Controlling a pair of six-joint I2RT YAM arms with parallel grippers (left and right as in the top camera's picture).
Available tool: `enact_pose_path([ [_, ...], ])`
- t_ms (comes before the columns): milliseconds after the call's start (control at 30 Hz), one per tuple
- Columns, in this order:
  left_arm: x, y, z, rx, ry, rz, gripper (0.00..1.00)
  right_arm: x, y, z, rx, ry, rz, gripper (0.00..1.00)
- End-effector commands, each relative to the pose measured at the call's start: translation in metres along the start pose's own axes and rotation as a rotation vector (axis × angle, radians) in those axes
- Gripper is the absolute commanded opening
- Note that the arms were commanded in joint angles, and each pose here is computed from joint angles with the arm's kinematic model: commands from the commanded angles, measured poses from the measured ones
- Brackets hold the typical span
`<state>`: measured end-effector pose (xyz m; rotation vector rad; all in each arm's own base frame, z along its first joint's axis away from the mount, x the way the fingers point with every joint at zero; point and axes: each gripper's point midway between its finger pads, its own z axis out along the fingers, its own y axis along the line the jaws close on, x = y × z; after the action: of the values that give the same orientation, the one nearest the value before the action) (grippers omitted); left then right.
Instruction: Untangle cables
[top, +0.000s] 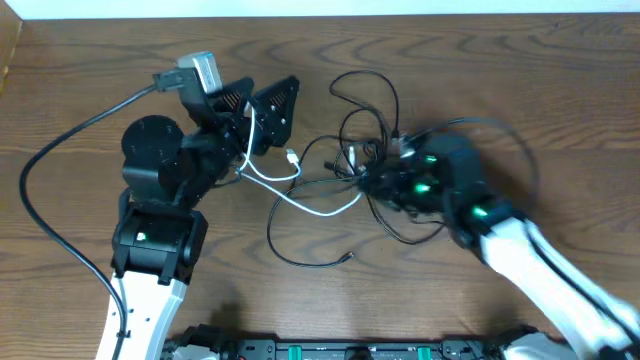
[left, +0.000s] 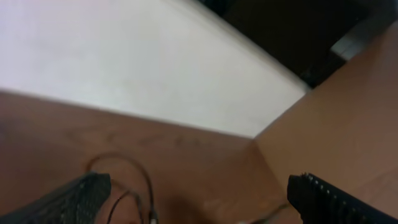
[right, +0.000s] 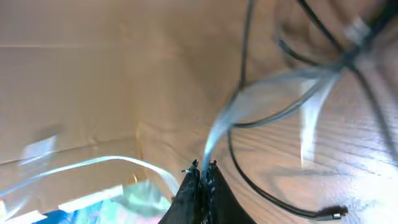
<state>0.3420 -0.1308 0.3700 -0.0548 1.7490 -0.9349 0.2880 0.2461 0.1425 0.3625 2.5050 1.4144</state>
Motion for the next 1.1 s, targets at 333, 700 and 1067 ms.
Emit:
enact_pose_path([
  [333,0.034,0.029,0.006,-0.102,0.150,-0.066,0.98,-0.029,0.012,-0.105,0.145,-0.337,-0.419,0.01],
  [700,0.097,0.047,0.044,-0.149,0.342,-0.193,0.98,0.034,0.059,-0.104,-0.190,-0.066,-0.839,0.01],
  [1067,0.125,0.220,-0.043,-1.180,0.392,0.145,0.98,0.037,0.028,-0.099,-0.071,-0.017,-0.756,0.01],
])
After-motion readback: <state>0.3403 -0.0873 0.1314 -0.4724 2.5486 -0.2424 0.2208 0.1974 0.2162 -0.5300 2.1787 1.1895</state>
